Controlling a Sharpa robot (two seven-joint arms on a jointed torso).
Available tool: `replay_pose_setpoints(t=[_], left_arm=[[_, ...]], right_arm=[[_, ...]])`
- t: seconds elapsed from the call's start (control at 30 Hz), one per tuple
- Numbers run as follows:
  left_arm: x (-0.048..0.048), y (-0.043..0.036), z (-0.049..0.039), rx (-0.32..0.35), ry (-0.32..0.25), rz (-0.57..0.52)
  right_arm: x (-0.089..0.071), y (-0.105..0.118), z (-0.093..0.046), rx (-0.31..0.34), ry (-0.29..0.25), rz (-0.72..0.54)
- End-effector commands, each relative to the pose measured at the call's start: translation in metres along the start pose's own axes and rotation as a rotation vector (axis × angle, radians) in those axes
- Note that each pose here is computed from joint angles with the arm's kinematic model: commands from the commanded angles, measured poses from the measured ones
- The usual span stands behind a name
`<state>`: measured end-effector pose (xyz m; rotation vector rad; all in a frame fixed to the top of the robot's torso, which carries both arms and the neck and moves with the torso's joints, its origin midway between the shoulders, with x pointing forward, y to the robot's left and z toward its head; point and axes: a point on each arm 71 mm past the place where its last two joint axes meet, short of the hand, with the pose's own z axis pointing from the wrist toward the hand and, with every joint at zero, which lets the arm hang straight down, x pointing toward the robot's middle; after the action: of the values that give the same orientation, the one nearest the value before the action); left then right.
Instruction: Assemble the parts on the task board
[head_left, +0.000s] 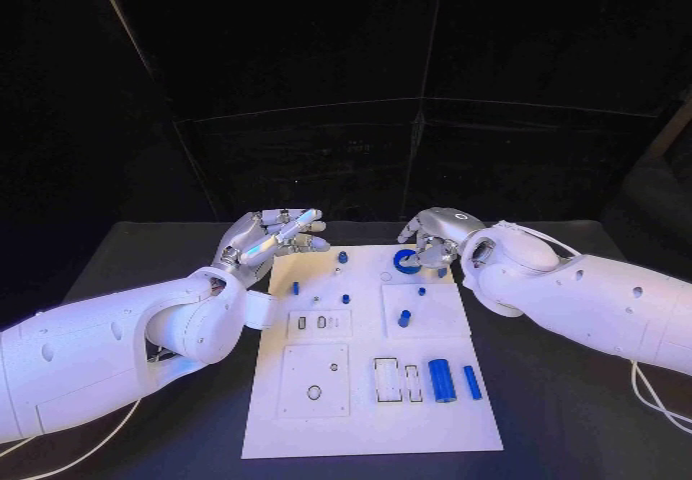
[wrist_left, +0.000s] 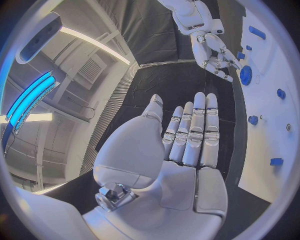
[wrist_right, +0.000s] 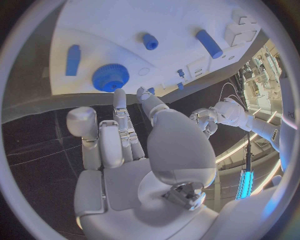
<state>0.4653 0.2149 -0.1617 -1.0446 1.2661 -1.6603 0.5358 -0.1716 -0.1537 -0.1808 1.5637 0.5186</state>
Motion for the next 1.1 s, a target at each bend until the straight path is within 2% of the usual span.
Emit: replay_pose_setpoints(t=[0.03,0.2,0.47,0.87,1.1], left_arm=[[0.0007,-0.0014,0.0006,0.009,0.014,-0.007],[0.0010,-0.0010,0.0012,0.008,0.016,-0.008],[0.0005,-0.0002,0.0024,0.007,0.015,-0.007],[0.0007,0.0006,0.0036,0.006,0.016,-0.008],[0.0003,0.0008,0.0038,0.006,0.015,-0.007]], right_arm=[[-0.003,-0.012,-0.005,0.102,0.009,0.117],[0.000,-0.027,-0.008,0.172,0.069,0.129],[0.005,-0.032,-0.002,0.206,0.118,0.126],[0.013,-0.022,0.009,0.186,0.180,0.101],[0.011,-0.014,0.010,0.151,0.146,0.092]])
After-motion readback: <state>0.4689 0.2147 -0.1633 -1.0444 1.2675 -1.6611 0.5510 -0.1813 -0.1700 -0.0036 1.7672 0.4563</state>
